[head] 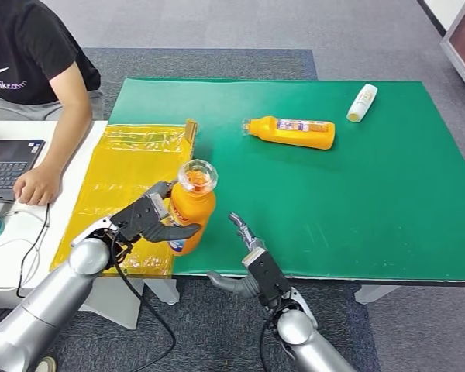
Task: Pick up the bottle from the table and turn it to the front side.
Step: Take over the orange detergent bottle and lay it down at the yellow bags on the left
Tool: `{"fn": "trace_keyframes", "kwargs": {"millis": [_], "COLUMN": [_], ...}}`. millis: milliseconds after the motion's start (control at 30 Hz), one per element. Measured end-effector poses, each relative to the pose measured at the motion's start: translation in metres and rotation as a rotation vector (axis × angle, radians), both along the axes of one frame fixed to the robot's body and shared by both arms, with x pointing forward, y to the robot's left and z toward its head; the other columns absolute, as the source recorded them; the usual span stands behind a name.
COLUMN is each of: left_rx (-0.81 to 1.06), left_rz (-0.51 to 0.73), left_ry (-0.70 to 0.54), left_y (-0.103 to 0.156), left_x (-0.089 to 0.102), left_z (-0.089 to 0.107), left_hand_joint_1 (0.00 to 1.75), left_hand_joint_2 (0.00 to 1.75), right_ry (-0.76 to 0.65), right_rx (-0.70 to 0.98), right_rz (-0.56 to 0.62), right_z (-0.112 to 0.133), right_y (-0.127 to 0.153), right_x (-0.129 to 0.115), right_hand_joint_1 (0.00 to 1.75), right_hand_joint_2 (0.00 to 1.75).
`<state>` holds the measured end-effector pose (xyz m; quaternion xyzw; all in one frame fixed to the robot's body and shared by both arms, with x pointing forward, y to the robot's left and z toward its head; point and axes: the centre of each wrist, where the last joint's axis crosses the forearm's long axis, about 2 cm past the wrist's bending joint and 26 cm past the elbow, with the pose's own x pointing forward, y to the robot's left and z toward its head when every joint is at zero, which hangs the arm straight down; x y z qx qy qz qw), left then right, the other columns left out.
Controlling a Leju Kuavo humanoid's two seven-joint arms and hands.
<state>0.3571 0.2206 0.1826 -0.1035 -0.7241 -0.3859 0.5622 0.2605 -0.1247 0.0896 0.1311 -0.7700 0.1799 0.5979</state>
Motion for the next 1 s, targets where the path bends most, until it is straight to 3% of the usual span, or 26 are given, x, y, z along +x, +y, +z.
{"fn": "trace_keyframes", "kwargs": {"millis": [533, 1000], "left_rx": [0.543, 0.779], "left_rz": [0.114, 0.145], "left_ry": [-0.146, -0.230], "left_y": [0.080, 0.095], "left_x": [0.009, 0.013], "left_z": [0.001, -0.004], "left_hand_joint_1": [1.75, 1.75], "left_hand_joint_2": [1.75, 1.75], "right_ry": [0.053, 0.073], "right_rx": [-0.001, -0.013], "right_rz": [-0.047, -0.045], "right_z": [-0.014, -0.018], "right_y": [-0.012, -0.013], "right_x": [-0.011, -0.015], "right_hand_joint_1": [0.00, 0.00], "right_hand_joint_2": [1.75, 1.75]}}
